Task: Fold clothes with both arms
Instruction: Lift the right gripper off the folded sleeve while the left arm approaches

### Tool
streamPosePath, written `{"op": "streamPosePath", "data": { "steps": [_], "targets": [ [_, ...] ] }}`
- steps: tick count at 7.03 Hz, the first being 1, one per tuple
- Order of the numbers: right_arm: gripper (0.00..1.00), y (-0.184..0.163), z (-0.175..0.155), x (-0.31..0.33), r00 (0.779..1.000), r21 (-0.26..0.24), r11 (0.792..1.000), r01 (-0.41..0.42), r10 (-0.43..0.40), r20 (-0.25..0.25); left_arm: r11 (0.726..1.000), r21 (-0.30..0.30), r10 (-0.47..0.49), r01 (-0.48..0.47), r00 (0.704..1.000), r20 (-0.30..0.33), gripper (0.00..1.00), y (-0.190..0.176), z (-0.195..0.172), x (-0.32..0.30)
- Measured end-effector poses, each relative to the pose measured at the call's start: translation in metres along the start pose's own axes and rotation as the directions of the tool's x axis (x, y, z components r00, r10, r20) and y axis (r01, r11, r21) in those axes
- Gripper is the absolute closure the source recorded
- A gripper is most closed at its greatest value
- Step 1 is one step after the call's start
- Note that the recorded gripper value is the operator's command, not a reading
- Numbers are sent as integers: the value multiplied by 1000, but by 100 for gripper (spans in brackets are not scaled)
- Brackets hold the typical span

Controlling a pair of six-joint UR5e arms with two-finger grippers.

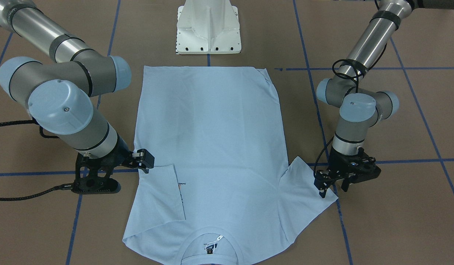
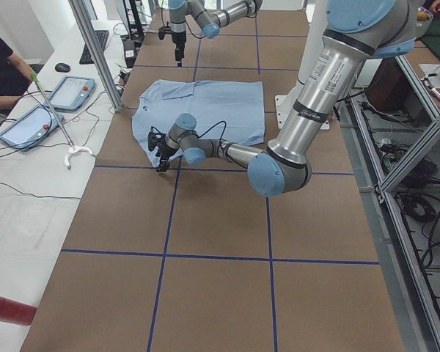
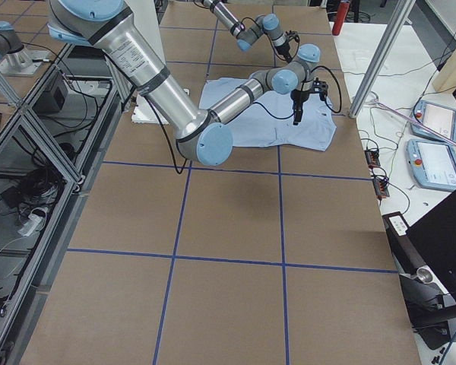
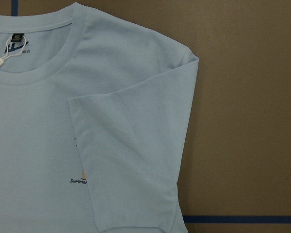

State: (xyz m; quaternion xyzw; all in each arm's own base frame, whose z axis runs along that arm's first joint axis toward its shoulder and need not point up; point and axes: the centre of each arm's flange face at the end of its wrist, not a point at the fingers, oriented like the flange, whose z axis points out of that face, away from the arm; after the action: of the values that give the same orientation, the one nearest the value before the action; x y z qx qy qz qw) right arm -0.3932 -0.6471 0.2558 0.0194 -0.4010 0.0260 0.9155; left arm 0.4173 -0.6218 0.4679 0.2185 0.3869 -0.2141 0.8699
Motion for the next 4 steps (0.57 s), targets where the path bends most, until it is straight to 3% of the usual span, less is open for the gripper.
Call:
{"op": "streamPosePath", "data": {
  "steps": [1,3,4],
  "targets": [
    [0,0,1,0,1000,-1,1000,0,0,-2,1000,-3,4,-4,1000,0,27,2,1,2],
    [0,1,2,-1,1000,-1,1000,-1,1,-2,1000,-4,6,-6,1000,1,59,3,1,3],
    [0,1,2,-1,1000,-1,1000,0,0,-2,1000,-4,7,-7,1000,1,68,3,1,3]
  ]
}}
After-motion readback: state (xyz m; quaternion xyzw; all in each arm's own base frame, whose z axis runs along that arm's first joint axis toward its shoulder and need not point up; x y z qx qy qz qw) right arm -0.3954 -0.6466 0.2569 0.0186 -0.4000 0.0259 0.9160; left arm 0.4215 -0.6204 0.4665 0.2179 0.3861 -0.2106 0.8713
